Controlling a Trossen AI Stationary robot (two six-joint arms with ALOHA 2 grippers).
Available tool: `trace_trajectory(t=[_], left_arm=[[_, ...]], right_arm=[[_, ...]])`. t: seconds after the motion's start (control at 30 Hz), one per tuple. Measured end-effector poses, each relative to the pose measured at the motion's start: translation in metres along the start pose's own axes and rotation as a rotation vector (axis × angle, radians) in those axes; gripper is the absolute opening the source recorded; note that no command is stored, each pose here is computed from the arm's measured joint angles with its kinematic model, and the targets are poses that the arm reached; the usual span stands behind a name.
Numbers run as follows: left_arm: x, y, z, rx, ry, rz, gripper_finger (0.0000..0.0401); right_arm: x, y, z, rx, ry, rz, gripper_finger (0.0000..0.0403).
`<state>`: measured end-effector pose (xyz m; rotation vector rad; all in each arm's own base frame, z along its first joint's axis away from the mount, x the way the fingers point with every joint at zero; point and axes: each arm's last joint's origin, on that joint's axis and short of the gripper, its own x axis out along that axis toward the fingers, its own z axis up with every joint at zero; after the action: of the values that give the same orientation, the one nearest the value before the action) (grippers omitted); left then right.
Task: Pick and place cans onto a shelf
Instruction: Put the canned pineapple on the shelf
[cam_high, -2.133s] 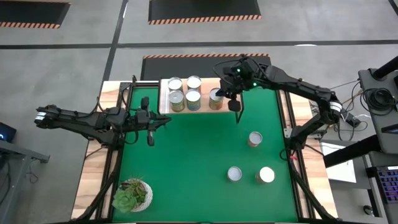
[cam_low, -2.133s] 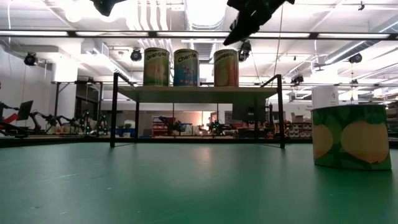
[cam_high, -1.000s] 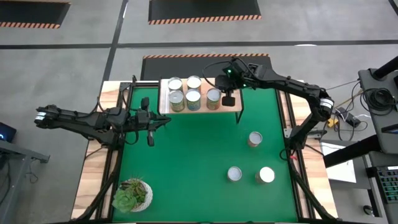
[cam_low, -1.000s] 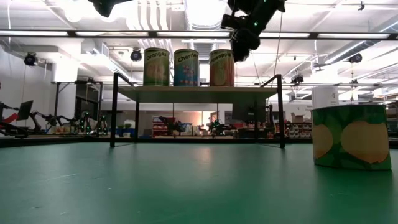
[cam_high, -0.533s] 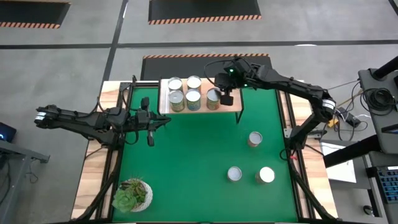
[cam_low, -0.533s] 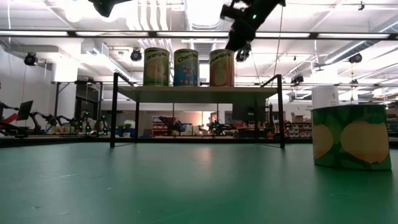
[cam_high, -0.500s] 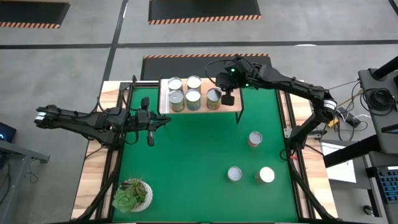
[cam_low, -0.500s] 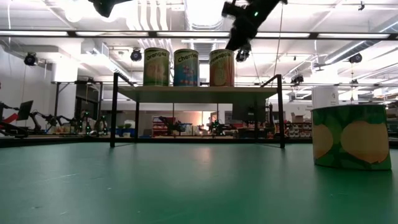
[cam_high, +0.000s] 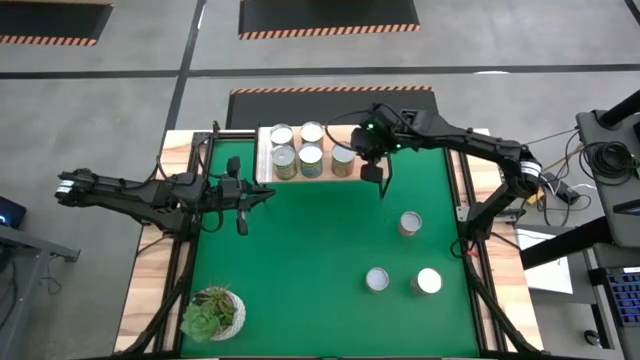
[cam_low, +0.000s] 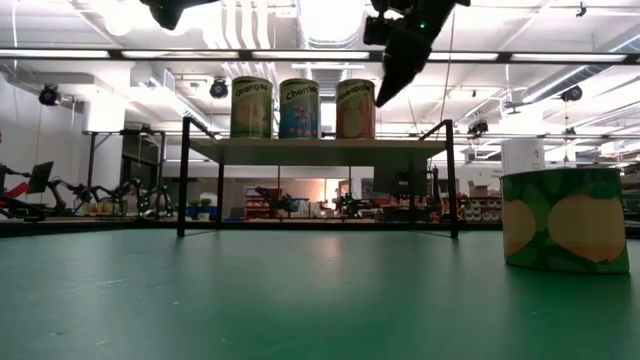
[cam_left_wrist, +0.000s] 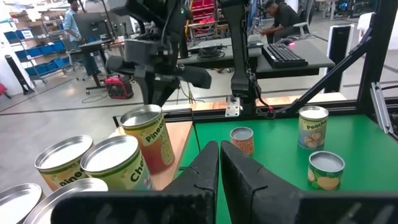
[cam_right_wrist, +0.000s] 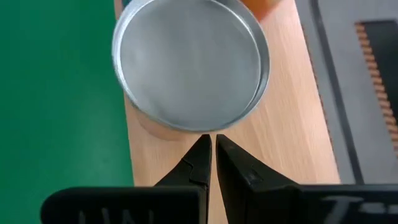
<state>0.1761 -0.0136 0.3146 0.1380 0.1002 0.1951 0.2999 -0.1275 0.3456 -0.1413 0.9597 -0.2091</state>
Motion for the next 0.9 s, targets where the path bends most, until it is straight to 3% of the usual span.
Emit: trace_trajectory(t=[0.9], left_arm=[[0.000,0.000,0.000,-0.001,-0.003,0.000,0.0000]], right_arm=[[0.003,0.006,0.013,-0.074,-0.084,-0.037,0.0012]])
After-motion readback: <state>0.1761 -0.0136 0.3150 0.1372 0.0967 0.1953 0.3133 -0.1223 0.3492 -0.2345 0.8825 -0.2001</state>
